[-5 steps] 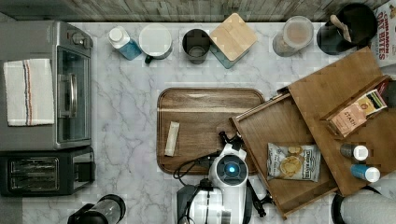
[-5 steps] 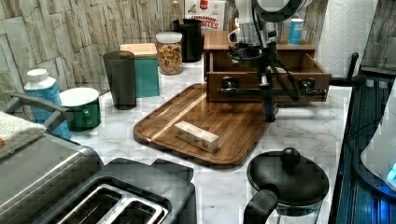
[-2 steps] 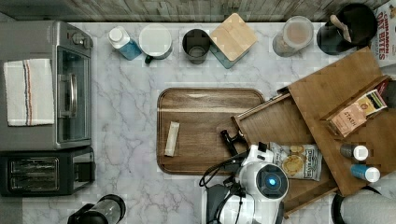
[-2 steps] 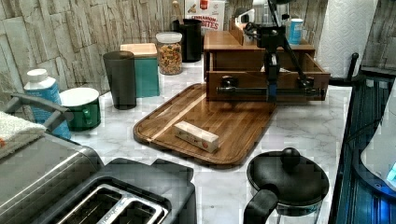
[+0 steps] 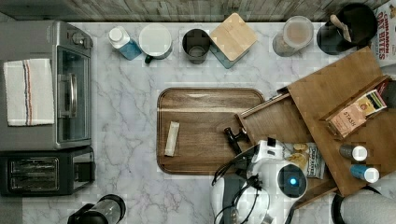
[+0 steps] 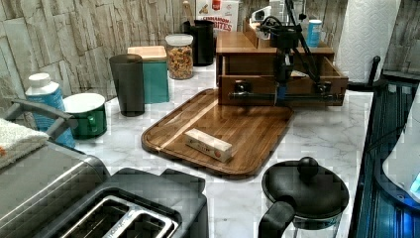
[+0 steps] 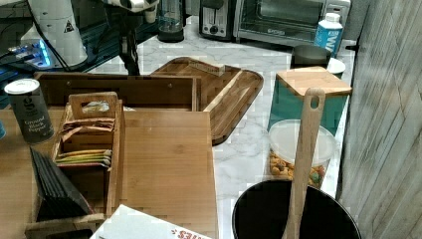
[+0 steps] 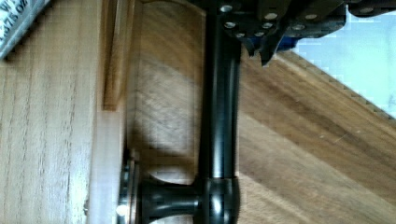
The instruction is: Close the drawer.
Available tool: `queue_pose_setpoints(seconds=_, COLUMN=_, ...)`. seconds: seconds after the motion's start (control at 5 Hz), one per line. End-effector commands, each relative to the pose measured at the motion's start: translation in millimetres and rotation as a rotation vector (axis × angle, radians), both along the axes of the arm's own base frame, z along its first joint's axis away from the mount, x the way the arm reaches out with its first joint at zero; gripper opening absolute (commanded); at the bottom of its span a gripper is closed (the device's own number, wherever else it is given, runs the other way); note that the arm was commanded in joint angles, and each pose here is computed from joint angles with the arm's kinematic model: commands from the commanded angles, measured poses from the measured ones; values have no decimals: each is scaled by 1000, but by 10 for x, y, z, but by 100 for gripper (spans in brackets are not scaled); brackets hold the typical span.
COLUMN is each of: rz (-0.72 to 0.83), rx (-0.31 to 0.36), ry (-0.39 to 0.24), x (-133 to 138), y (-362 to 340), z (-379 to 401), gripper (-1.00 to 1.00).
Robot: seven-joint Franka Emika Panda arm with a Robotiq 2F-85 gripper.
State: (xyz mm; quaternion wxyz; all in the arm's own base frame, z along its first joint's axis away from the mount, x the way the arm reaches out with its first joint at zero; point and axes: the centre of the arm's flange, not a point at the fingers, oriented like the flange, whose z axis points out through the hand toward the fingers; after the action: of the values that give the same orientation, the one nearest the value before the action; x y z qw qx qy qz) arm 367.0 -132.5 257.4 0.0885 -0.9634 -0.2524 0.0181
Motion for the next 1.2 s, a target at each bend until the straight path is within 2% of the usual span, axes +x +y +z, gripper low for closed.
queue_pose_setpoints(seconds=0.2, rz=-152, rx=-318, ry=-192, x=632, y=-653, z=949, gripper=-100)
queue_pose_setpoints(seconds=0.4, rz=-138, rx=-325, ry=-253, x=684, y=-871, z=921, gripper=-100)
queue_pose_setpoints(seconds=0.6, rz=-102, rx=-322, ry=-312, x=861, y=-1189, z=841, gripper=-100)
queue_pose_setpoints(seconds=1.0, rz=-72, rx=-382, ry=-349, x=1029, y=-1795, z=1209, gripper=-100)
queue_pose_setpoints(seconds=1.2, rz=-32, rx=-407, ry=-423, x=1266, y=-2147, z=1227, gripper=-100)
